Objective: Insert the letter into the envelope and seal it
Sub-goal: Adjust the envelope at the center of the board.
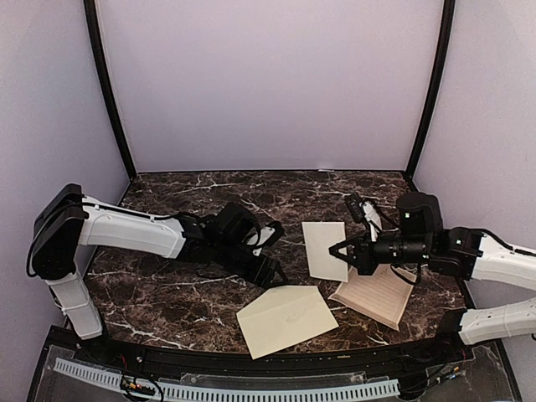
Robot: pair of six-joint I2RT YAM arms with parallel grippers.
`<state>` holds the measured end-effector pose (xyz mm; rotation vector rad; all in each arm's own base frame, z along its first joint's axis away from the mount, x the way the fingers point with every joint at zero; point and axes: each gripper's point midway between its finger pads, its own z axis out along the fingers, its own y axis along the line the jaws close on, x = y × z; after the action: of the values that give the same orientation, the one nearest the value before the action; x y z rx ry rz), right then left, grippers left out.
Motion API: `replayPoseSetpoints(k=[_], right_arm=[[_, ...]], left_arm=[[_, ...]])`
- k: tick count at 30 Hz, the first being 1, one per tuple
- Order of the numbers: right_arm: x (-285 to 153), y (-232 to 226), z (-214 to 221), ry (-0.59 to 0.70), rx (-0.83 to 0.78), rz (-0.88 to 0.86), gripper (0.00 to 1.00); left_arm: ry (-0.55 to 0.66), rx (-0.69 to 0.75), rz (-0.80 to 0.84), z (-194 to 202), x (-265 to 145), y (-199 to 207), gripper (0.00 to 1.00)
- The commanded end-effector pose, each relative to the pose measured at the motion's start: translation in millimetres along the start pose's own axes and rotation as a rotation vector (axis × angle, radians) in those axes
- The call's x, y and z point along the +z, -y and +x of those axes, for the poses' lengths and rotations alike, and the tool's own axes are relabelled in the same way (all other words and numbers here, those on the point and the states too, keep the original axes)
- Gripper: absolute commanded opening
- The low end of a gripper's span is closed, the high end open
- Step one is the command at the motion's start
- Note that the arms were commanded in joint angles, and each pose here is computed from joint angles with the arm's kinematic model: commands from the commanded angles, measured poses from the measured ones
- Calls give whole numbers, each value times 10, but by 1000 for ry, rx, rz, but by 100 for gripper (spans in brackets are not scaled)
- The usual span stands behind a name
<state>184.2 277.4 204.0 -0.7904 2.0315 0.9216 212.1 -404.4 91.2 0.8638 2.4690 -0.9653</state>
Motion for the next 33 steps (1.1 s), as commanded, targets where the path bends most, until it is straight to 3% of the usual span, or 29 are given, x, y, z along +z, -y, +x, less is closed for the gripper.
replayPoseSetpoints(k=[1,7,13,19,27,33], right_arm=[[-68,-5,-94,60,25,1,0],[-98,0,-77,63,30,5,0],[-122,-8,-103,79,34,3,0],[-101,5,-87,75,35,6,0],[-102,23,-81,79,35,14,0],[-102,3,-150,103,39,6,0]], left_arm=[[-39,7,-2,-26,96,-39,66],[-77,1,37,-33,240,-7,65],[-124,-4,32,67,341,-65,57],[-151,-7,45,112,345,-44,39],[-162,1,61,182,258,-9,4],[-58,-46,-3,89,28,-61,0]])
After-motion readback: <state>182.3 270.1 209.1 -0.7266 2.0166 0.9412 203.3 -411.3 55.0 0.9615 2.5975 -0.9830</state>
